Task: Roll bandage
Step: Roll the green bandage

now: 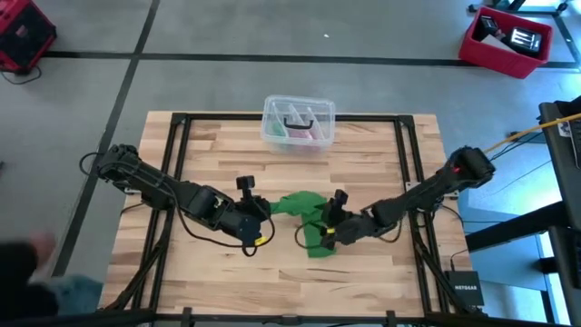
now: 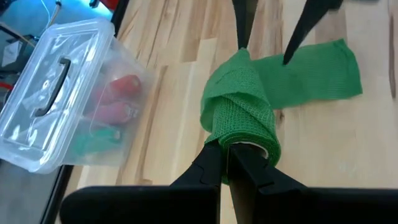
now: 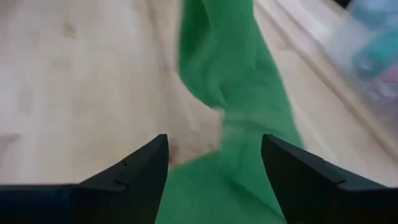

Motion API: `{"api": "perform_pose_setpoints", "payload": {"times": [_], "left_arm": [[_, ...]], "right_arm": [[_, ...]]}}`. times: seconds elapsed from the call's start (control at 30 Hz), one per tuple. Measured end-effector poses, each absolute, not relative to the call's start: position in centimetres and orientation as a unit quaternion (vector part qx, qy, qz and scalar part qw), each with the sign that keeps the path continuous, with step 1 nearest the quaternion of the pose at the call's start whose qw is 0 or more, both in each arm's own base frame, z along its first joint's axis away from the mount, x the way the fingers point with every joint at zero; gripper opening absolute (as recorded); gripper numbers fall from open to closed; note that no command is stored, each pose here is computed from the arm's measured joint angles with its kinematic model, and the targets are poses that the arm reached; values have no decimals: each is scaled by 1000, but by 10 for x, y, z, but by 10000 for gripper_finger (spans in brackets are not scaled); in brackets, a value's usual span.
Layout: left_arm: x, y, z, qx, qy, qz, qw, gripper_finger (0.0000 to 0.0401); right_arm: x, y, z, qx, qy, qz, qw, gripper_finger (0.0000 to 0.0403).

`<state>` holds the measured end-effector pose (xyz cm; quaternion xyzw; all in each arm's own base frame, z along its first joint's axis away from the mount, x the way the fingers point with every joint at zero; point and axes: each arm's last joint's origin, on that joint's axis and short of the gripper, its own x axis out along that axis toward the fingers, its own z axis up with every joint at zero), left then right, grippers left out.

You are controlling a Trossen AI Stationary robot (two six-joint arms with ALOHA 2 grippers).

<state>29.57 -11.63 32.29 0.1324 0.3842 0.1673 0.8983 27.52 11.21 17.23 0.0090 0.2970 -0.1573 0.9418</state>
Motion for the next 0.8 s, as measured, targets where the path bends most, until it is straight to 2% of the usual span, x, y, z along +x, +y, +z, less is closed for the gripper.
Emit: {"api": "perform_pose_setpoints", "payload": {"times": [0.13,0.33,0.5,0.6,0.7,0.8], "left_arm": [[296,-116,323,131,383,168,899,1],[296,-115,323,130,383,170,899,1],[296,-115,323,127,382,171,899,1],[296,-116,323,127,382,170,899,1],[295,-118,323,129,382,166,900,1],[295,-118,323,128,381,166,900,1]], "right_arm": [[284,114,147,-31,293,-207,933,257],[294,120,126,-53,287,-201,935,257],[293,114,115,-101,252,-310,911,257],[292,113,115,-114,245,-327,906,254],[292,114,115,-101,247,-320,909,228],[293,116,113,-81,268,-282,918,184]]}}
